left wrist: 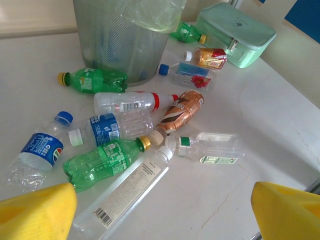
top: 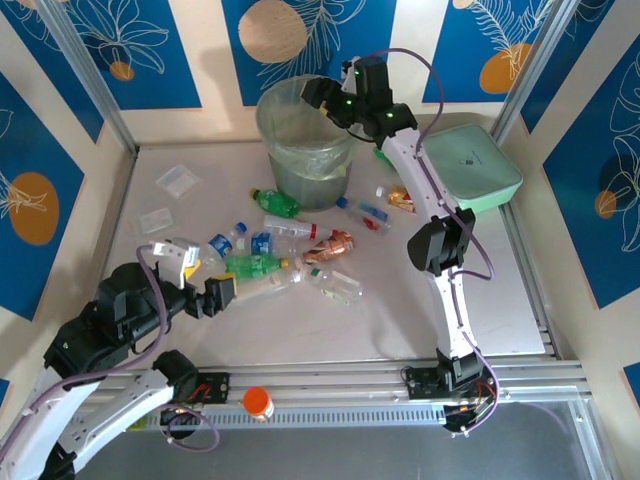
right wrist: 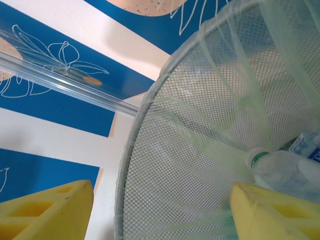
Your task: Put the plastic bottles in the bin
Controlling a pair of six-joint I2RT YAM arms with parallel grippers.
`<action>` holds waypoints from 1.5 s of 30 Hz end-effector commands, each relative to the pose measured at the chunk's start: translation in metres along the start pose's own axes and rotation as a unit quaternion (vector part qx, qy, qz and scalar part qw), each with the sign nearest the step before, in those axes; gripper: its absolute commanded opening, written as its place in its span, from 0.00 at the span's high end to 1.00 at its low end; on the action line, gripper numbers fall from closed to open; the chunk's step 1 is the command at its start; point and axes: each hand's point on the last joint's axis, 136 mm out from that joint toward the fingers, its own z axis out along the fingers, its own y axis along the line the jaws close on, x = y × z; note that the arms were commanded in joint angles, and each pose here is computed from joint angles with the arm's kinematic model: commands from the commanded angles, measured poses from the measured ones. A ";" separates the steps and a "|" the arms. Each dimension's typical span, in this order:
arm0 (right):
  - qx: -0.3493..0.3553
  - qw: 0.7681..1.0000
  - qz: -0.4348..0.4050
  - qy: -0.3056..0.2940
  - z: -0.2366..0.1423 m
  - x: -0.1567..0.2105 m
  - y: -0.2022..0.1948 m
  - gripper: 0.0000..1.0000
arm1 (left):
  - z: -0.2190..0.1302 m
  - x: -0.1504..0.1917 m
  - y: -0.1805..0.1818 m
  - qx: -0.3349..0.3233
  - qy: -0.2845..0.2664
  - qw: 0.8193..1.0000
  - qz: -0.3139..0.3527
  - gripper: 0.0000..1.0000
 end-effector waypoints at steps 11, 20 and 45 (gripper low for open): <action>0.006 0.990 -0.139 0.002 -0.124 0.038 0.076 0.31 | 0.038 0.029 -0.004 0.004 0.092 0.996 -0.020 0.09; 0.066 0.986 -0.143 0.058 -0.174 0.137 0.001 0.31 | 0.050 0.034 -0.013 0.018 0.124 0.991 -0.041 0.09; 0.235 0.855 -0.285 0.365 -0.159 0.347 -0.122 0.15 | 0.090 0.025 -0.040 0.069 0.137 0.978 -0.144 0.10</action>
